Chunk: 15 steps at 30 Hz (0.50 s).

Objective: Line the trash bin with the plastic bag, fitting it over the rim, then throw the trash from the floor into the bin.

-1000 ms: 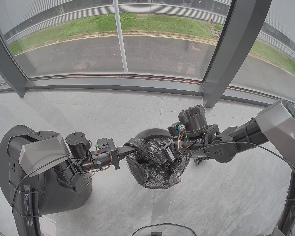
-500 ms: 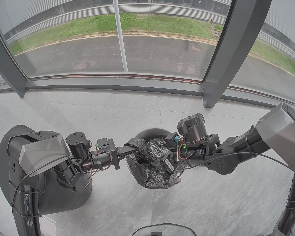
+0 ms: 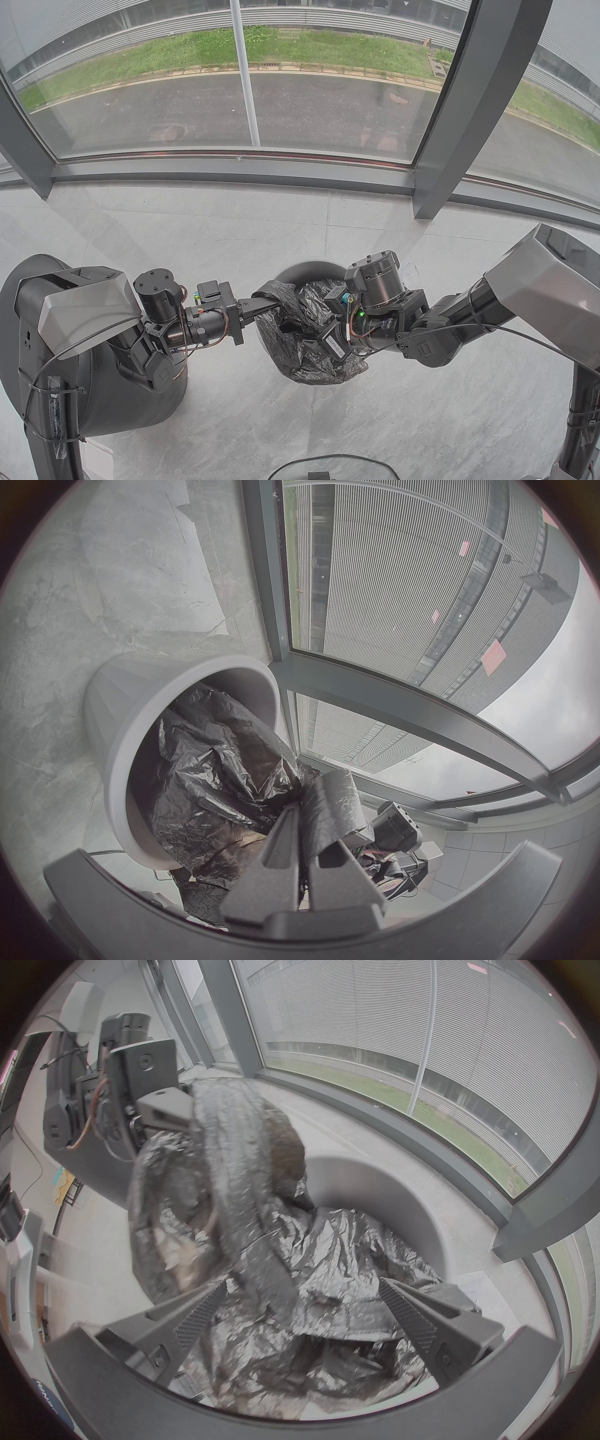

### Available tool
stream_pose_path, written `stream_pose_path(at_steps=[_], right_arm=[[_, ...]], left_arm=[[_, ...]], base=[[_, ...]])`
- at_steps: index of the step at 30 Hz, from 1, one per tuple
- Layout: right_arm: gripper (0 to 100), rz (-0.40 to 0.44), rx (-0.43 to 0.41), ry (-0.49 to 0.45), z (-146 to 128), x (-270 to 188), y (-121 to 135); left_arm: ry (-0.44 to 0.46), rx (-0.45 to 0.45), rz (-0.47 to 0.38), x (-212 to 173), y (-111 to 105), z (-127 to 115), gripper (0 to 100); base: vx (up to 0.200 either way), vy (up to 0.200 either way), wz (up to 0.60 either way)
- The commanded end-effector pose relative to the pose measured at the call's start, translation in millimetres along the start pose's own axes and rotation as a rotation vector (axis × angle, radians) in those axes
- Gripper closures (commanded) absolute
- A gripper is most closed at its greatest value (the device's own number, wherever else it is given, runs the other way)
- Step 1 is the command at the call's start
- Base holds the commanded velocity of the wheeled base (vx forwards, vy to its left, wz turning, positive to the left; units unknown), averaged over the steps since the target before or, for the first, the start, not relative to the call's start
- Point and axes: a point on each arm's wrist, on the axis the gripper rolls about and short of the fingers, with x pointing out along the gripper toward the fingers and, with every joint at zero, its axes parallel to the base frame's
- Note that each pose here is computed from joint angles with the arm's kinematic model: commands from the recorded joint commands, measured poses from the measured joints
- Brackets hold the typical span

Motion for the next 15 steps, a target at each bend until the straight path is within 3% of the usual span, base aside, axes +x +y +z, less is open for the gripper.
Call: stream_pose_path(at_steps=[1,9,10,15], right_arm=[[0,-0.039,0.014,0.002,-7.7,23.2,-6.4],[0,-0.048,0.022,0.007,-12.4,33.9,-10.0],[100,-0.047,0.022,0.01,-13.4,34.7,-9.6],[100,-0.053,0.029,-0.004,-9.7,34.8,-10.9]], left_arm=[[0.0,0.001,-0.001,-0.2,-0.5,-0.1,100],[-0.002,0.005,-0.004,-0.7,-4.1,-0.1,100],[-0.002,0.005,-0.004,-0.9,-4.5,-0.3,100],[-0.003,0.009,-0.006,-2.3,-8.3,-1.4,100]], base=[[0.0,0.0,0.0],[0.0,0.0,0.0],[0.0,0.0,0.0],[0.0,0.0,0.0]])
